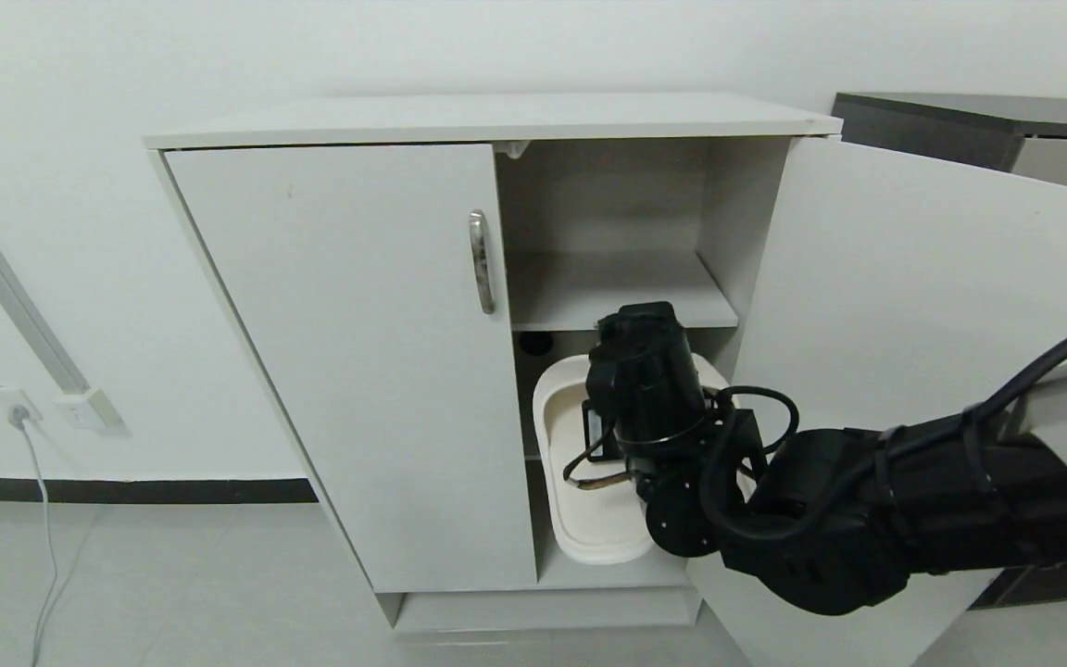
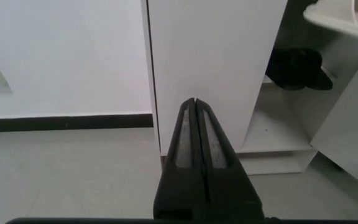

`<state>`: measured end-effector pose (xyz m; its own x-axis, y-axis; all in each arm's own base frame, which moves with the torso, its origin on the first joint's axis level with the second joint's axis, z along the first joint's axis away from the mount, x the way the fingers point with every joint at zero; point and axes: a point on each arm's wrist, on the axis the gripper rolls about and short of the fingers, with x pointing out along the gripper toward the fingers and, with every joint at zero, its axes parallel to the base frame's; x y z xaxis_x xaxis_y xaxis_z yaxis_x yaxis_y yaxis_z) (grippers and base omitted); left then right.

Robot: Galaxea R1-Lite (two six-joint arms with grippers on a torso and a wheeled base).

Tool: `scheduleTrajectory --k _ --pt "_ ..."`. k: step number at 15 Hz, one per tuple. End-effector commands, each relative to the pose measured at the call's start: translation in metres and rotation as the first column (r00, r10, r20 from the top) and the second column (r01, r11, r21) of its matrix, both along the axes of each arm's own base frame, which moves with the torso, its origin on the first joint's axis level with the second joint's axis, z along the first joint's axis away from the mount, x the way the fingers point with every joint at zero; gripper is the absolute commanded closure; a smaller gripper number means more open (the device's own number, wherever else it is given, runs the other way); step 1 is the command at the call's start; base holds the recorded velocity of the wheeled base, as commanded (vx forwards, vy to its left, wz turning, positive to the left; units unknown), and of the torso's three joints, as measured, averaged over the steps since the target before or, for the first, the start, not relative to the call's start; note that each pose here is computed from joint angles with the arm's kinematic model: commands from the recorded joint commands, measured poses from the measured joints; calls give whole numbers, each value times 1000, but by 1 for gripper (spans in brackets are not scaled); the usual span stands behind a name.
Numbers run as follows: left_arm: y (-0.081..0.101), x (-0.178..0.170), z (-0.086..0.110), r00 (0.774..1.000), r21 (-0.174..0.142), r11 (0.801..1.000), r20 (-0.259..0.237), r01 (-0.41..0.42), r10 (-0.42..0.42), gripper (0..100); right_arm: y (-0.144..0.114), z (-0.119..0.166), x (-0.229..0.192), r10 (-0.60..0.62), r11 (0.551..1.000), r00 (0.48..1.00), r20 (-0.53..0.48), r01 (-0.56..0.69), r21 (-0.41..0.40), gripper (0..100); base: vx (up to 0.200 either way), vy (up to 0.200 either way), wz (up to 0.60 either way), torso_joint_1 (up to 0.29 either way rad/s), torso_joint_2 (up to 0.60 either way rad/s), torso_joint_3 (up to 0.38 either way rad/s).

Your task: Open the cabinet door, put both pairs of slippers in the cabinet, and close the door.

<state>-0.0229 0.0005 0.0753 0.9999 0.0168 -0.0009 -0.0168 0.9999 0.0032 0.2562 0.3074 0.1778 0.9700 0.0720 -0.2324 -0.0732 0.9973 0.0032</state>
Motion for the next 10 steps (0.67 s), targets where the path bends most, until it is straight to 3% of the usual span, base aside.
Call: scheduleTrajectory --k 1,10 --pt "0 0 0 1000 0 1000 -1 -2 2 100 1 20 0 -23 999 999 43 21 36 100 0 0 0 0 0 0" --pt "0 0 0 1000 -2 1000 -1 0 0 100 0 31 8 -34 999 995 94 33 17 100 0 0 0 0 0 0"
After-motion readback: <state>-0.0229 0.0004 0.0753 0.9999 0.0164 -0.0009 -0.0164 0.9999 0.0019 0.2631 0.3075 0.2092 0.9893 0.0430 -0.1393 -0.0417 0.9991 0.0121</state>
